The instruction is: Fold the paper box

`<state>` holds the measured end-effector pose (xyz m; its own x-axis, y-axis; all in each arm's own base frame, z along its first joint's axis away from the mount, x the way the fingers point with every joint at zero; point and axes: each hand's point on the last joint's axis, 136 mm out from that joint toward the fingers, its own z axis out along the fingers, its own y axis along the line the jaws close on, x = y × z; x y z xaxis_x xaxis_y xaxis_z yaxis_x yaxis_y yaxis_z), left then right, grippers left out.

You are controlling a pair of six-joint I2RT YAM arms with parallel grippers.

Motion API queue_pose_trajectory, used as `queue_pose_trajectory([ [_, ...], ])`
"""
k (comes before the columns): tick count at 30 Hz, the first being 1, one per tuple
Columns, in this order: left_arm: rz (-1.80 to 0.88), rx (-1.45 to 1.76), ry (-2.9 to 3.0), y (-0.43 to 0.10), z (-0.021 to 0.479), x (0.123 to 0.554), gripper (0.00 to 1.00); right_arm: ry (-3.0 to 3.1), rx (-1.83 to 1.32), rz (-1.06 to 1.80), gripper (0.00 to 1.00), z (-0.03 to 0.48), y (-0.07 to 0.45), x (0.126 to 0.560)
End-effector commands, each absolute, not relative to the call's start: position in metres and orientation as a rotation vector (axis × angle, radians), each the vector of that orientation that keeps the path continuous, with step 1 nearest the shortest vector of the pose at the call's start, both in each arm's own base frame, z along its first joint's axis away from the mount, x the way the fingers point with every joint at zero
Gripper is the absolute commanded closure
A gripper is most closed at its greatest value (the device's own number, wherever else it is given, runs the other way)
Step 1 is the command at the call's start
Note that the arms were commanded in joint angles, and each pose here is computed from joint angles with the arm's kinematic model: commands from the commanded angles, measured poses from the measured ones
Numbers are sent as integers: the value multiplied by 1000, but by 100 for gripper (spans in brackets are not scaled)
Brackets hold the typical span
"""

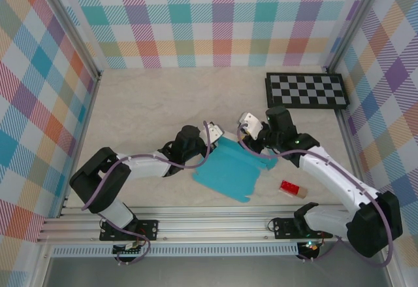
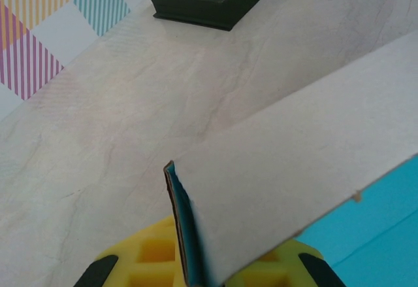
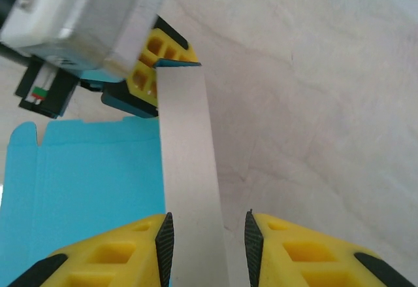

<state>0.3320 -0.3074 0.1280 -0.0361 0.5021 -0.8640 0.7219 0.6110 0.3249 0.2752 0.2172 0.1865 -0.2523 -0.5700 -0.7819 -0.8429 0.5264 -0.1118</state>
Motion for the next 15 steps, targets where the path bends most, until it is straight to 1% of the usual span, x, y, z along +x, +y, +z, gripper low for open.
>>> queue_pose_trajectory([
  [1, -205, 1131, 1696, -302, 104, 324, 100, 2049, -1020, 554, 64, 187, 224, 279],
  [10, -173, 1192, 1703, -294, 94, 323, 99, 2140, -960, 614, 64, 166, 230, 290],
  [13, -188, 1125, 1744, -295, 93, 329, 97, 2148, -969, 629, 65, 158, 231, 288],
  [15, -192, 1060, 1782, -293, 93, 334, 95, 2150, -969, 638, 67, 155, 231, 287],
])
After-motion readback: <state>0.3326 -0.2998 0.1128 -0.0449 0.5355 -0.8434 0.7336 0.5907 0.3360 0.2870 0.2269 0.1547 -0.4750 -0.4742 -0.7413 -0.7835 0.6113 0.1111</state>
